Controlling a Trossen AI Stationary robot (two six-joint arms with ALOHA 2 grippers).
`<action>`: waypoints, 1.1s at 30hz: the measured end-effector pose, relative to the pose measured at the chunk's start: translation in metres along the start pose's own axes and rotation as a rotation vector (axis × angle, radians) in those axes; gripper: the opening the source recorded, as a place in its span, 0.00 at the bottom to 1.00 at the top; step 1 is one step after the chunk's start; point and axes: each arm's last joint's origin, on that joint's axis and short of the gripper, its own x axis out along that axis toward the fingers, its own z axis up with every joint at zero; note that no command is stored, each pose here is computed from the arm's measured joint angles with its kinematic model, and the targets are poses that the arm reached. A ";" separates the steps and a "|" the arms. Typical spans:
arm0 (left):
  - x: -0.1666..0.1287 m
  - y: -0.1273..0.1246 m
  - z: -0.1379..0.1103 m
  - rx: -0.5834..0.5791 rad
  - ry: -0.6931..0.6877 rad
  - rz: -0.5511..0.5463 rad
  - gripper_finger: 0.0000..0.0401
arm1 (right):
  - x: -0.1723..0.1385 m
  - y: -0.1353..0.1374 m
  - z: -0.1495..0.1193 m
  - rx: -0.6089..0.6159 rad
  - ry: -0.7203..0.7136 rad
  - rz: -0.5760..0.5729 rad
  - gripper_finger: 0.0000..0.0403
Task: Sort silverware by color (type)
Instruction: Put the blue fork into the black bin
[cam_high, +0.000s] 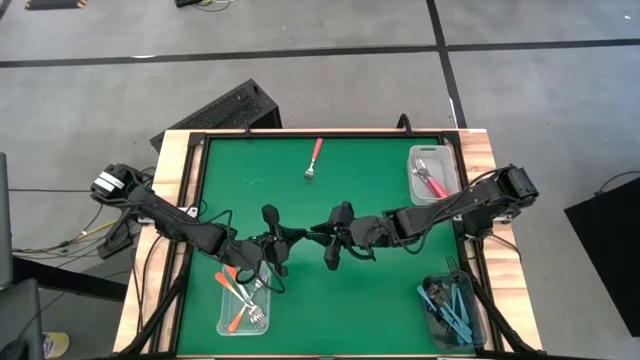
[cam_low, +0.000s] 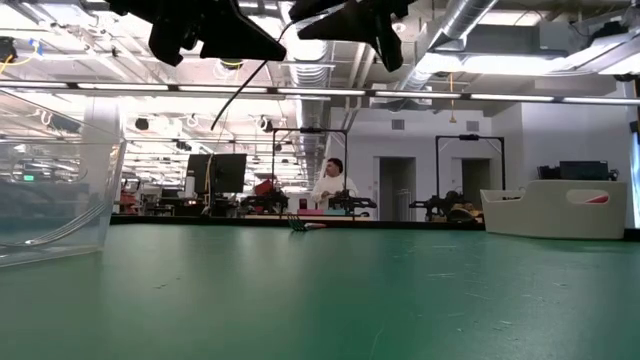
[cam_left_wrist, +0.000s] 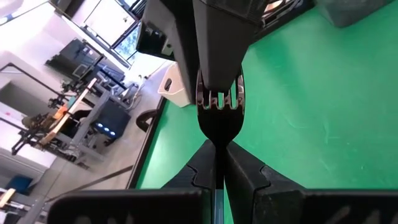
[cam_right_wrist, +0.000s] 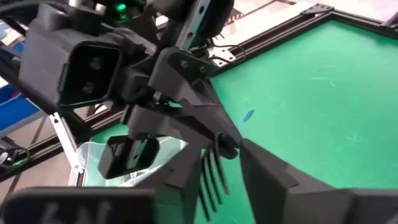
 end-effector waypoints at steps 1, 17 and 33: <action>0.000 0.000 0.000 0.002 -0.003 -0.001 0.02 | 0.000 0.000 0.000 -0.005 0.001 0.001 0.24; 0.007 -0.003 -0.002 -0.205 -0.062 -0.341 0.19 | -0.042 -0.036 0.037 -0.046 0.579 0.057 0.04; 0.023 -0.035 -0.029 -0.206 0.095 -0.617 0.22 | -0.134 -0.041 0.059 0.092 1.316 0.009 0.04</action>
